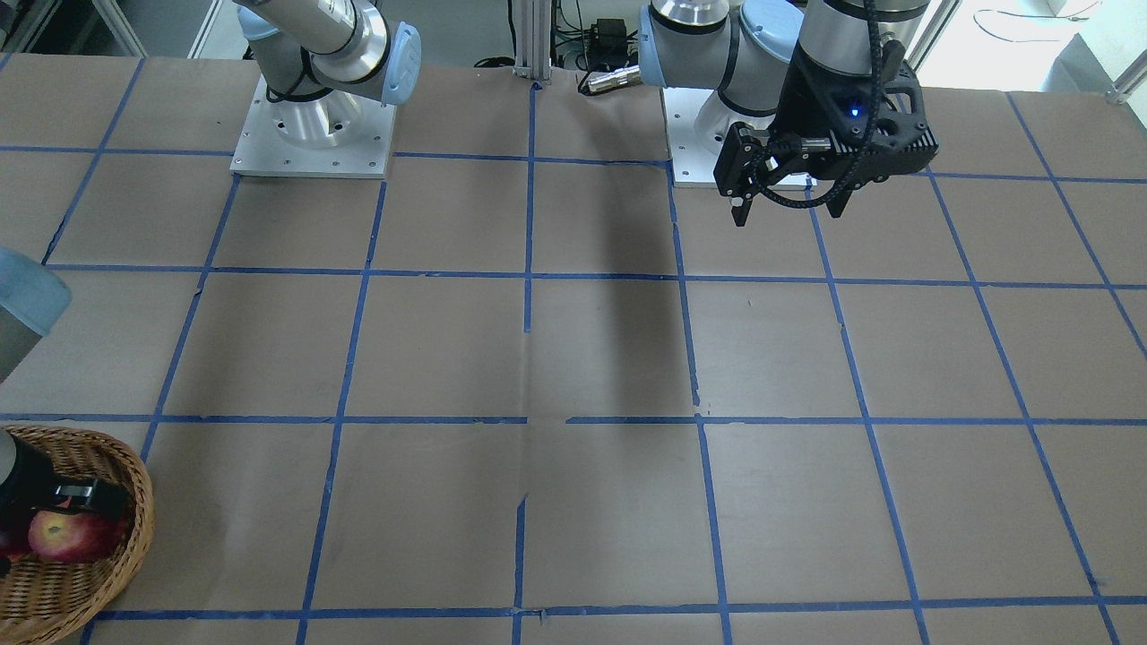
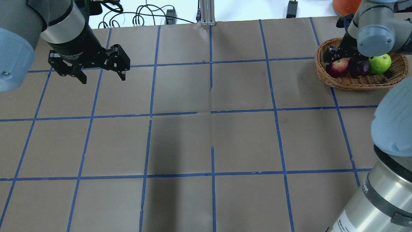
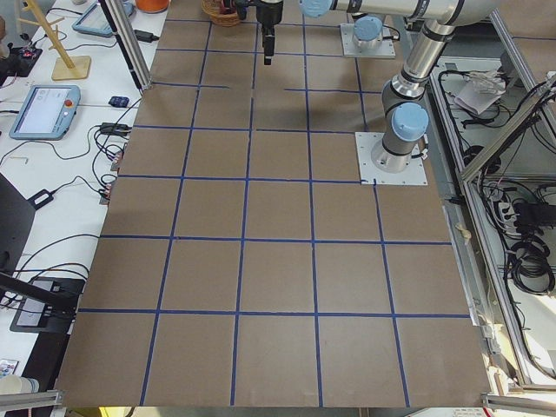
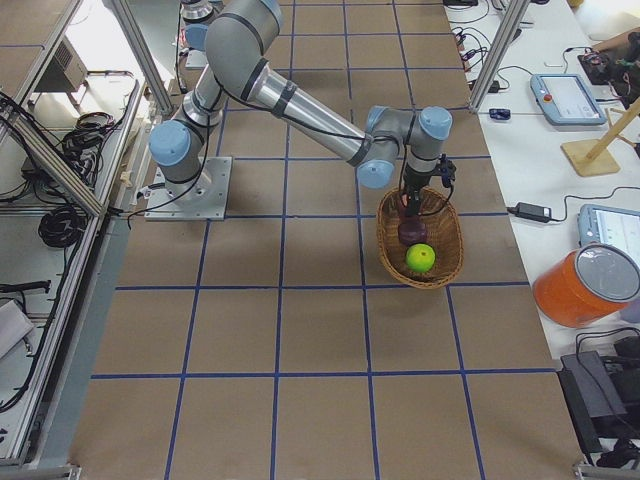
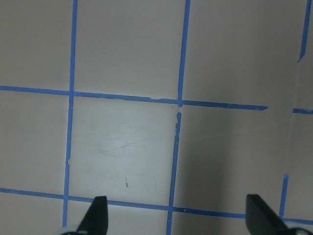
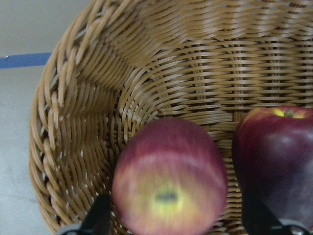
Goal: Put all apples into basket
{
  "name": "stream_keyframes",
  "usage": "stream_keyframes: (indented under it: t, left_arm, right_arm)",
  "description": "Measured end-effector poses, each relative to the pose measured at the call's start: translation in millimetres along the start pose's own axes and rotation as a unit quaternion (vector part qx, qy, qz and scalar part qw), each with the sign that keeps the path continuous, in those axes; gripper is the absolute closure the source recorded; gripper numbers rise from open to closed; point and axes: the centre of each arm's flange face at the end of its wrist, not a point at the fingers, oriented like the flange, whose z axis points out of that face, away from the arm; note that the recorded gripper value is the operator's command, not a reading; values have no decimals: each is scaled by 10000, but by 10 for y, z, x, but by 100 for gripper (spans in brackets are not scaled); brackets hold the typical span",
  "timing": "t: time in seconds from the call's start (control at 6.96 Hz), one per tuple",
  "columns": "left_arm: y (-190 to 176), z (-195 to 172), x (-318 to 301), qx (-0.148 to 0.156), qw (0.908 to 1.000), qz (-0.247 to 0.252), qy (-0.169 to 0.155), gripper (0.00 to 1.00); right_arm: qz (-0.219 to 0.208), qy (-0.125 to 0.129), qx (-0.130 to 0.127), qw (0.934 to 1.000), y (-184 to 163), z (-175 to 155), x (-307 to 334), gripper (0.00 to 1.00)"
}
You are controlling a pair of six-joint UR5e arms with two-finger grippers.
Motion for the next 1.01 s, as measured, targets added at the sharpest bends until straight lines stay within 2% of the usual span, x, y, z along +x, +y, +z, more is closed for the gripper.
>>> stream_keyframes:
  t: [0.14, 0.58, 1.01]
  left_arm:
    - [0, 0, -1, 0, 10000, -1, 0, 0]
    - [-1, 0, -2, -1, 10000, -3, 6, 0]
    - [-1, 0, -1, -1, 10000, -3, 7, 0]
  right_arm:
    - [7, 80, 9, 10000, 23, -106, 24, 0]
    - [-156, 236, 329, 9991, 232, -883, -276, 0]
    - [-481, 175, 284, 9983, 431, -1471, -729, 0]
